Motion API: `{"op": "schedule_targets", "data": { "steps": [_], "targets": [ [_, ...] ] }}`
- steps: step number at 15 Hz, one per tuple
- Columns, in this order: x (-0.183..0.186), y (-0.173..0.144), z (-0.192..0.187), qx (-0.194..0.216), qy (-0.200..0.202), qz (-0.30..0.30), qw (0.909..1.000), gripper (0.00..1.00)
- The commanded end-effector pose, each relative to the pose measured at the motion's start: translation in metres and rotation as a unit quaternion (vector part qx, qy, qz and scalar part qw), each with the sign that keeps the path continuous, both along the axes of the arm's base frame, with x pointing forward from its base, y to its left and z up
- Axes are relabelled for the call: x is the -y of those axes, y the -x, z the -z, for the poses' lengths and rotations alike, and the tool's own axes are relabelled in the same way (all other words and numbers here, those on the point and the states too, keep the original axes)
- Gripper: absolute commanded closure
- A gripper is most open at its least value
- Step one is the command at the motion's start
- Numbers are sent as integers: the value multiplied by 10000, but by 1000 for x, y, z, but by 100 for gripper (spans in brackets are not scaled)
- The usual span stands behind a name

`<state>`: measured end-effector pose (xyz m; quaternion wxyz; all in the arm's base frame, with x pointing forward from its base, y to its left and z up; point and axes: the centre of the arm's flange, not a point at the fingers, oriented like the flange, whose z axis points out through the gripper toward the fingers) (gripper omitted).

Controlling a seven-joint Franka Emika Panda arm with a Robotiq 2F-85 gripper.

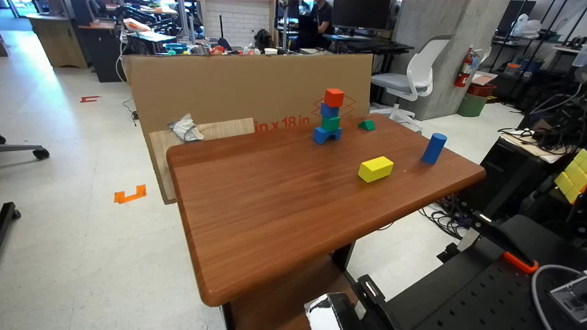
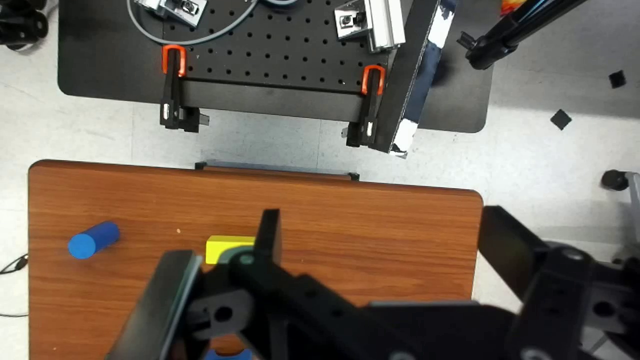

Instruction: Pick the orange block and put it on the table

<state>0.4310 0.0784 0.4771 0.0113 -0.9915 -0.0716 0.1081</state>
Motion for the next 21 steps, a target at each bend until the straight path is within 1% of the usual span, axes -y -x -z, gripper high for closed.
{"op": "schedule_targets", "data": {
  "steps": [1,5,7,11,14,19,21],
  "targets": [
    [-6,-10,22,-118,93,118,9998,0],
    [-7,-34,61,-224,-51,424,9988,0],
    [-2,-47,79,-167,-73,504,9986,0],
    [20,-67,105,-94,149,721,9972,0],
    [44,-81,113,250,208,803,9962,0],
    [84,-107,124,799,515,828,9920,0],
    [95,-118,130,979,505,844,9903,0]
  ]
}}
